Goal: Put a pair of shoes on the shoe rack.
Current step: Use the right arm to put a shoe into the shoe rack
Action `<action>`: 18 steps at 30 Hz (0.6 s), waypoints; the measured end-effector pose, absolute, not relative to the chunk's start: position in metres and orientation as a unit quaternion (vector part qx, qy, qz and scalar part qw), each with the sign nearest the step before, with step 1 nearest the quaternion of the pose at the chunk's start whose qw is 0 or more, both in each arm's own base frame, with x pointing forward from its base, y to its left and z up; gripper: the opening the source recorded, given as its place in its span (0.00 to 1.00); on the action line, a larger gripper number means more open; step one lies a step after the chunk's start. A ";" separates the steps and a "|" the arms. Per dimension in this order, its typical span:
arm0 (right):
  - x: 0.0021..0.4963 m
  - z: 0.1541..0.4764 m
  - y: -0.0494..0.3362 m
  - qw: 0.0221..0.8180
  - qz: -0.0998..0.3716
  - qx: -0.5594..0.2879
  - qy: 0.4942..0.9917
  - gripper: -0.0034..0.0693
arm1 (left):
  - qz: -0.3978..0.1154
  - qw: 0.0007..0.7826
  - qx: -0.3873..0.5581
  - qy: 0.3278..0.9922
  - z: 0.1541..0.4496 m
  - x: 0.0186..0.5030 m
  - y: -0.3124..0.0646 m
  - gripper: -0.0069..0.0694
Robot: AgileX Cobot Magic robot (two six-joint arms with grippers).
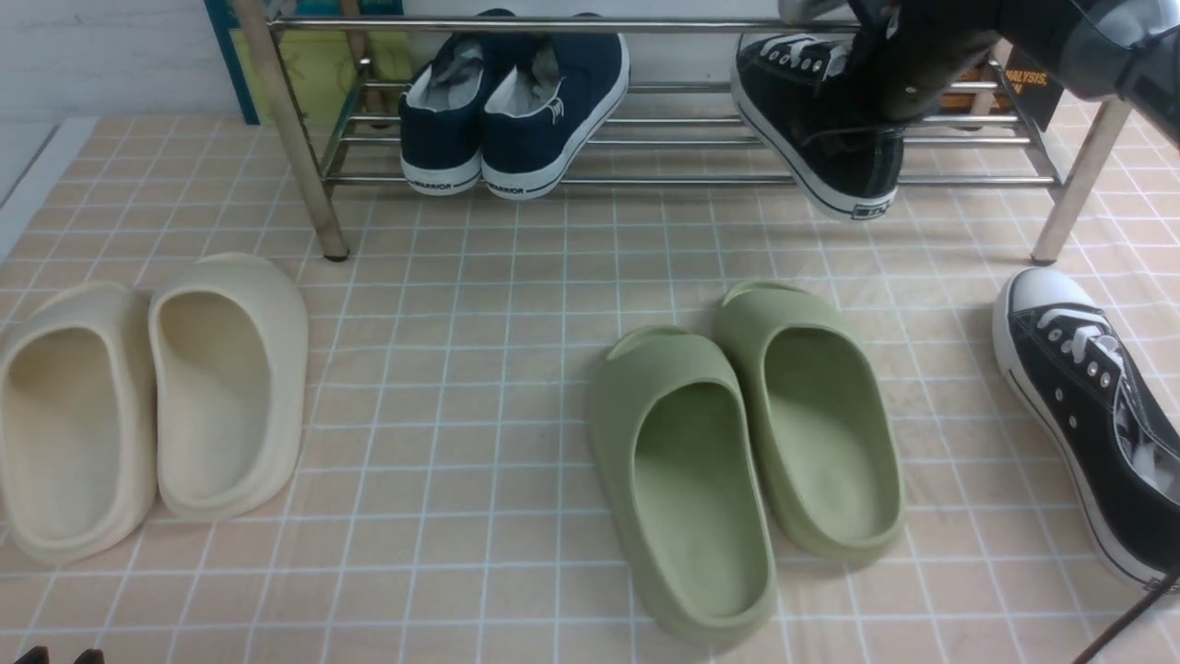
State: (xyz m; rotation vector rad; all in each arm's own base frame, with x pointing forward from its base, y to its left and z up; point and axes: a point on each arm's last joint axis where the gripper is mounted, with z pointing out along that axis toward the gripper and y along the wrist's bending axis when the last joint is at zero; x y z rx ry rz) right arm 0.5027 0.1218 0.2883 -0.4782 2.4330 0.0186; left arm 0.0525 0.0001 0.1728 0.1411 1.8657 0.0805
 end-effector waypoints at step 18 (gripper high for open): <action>0.430 0.362 0.110 0.272 0.035 -0.195 0.942 0.59 | 0.035 0.593 0.061 0.802 0.173 0.052 0.000 0.40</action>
